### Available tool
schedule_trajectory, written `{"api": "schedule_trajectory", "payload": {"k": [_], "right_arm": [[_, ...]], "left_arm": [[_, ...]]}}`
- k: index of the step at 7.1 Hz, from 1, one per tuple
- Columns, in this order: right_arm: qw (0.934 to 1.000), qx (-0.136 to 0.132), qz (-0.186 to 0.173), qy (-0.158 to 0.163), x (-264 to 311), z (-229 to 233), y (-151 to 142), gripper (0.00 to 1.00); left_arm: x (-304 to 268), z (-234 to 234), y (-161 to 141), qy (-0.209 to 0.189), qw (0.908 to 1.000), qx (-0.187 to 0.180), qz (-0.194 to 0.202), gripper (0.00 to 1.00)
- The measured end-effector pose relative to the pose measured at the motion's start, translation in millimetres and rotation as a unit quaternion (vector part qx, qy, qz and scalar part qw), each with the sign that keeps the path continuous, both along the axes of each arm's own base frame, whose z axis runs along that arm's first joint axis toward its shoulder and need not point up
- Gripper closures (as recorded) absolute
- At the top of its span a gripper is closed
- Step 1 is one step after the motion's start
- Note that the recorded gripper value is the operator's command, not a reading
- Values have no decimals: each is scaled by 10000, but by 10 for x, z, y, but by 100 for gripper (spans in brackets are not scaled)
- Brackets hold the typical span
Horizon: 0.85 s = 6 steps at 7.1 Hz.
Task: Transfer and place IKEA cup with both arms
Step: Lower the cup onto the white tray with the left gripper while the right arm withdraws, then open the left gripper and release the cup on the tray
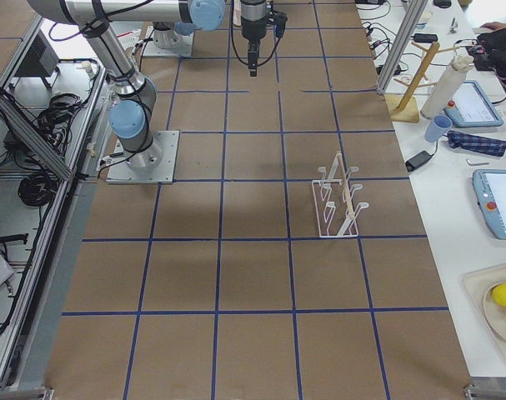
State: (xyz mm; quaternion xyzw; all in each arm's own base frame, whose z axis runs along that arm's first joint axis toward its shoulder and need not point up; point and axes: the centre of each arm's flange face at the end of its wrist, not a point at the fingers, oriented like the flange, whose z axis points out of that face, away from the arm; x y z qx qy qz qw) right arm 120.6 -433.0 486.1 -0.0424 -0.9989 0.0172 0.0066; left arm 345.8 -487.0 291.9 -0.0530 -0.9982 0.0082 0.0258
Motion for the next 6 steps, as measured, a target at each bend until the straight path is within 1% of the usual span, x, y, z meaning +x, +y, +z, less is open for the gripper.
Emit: {"api": "schedule_trajectory", "payload": {"k": [1,2,3,5,6], "right_arm": [[10000,-20,-11,-87,14,-8,-42,0],[9999,-36,-27,-164,26,-26,-106,0],[9998,-36,-34,-190,29,-50,-158,0],[9998,-31,-38,-179,26,-73,-186,0],[9998,-25,-38,-184,27,-78,-185,0]], "left_arm": [[38,-145,-17,23,9999,103,1,61],[65,-260,-35,48,9999,161,1,14],[69,-322,-48,73,9998,197,-6,7],[57,-265,-61,80,9997,236,-24,7],[11,-129,-48,92,9996,270,-44,7]]}}
